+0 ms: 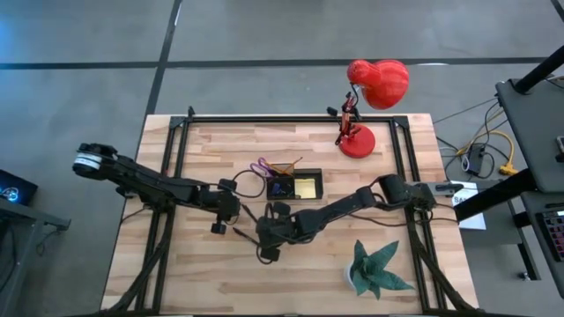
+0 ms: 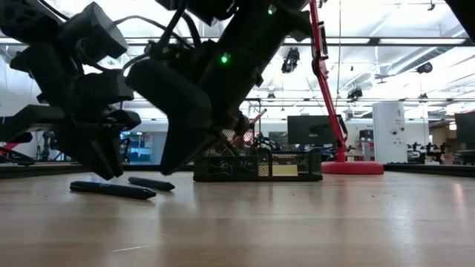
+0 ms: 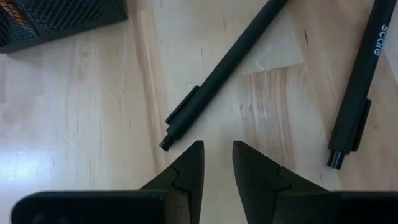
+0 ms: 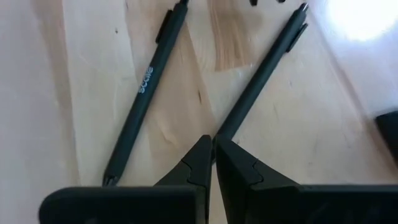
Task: Pick and place office supplies into organizer
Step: Put the top black pen into the black desk organizer
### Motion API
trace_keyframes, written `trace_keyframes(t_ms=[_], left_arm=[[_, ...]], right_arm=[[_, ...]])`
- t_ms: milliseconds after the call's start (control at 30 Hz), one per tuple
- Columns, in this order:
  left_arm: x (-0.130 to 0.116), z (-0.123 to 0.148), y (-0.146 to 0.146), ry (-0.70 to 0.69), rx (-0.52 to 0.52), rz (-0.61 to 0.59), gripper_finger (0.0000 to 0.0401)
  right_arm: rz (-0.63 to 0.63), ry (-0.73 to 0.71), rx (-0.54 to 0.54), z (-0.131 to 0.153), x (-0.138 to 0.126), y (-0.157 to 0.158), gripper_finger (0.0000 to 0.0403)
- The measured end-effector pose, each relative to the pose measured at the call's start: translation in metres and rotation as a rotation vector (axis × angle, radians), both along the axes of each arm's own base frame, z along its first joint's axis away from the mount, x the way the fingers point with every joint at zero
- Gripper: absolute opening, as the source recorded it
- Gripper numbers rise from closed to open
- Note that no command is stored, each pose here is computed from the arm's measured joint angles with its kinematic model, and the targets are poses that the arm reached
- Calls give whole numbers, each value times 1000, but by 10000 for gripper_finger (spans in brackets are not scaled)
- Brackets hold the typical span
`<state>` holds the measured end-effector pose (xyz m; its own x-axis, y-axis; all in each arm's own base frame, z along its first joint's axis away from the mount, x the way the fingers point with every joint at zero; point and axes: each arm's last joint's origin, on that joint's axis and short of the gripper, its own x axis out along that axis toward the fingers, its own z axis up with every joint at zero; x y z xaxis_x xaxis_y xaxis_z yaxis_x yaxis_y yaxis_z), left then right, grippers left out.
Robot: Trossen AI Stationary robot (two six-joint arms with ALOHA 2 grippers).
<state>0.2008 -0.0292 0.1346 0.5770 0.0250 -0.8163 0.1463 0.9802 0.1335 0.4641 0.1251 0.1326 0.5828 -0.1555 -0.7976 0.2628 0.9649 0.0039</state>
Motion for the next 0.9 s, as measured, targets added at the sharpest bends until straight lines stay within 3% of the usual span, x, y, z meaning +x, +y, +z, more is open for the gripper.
trace_keyframes(t_ms=[900], left_arm=[[3,12,2,-49,25,-30,70]], right_arm=[[-3,39,-15,-8,-1,-2,13]])
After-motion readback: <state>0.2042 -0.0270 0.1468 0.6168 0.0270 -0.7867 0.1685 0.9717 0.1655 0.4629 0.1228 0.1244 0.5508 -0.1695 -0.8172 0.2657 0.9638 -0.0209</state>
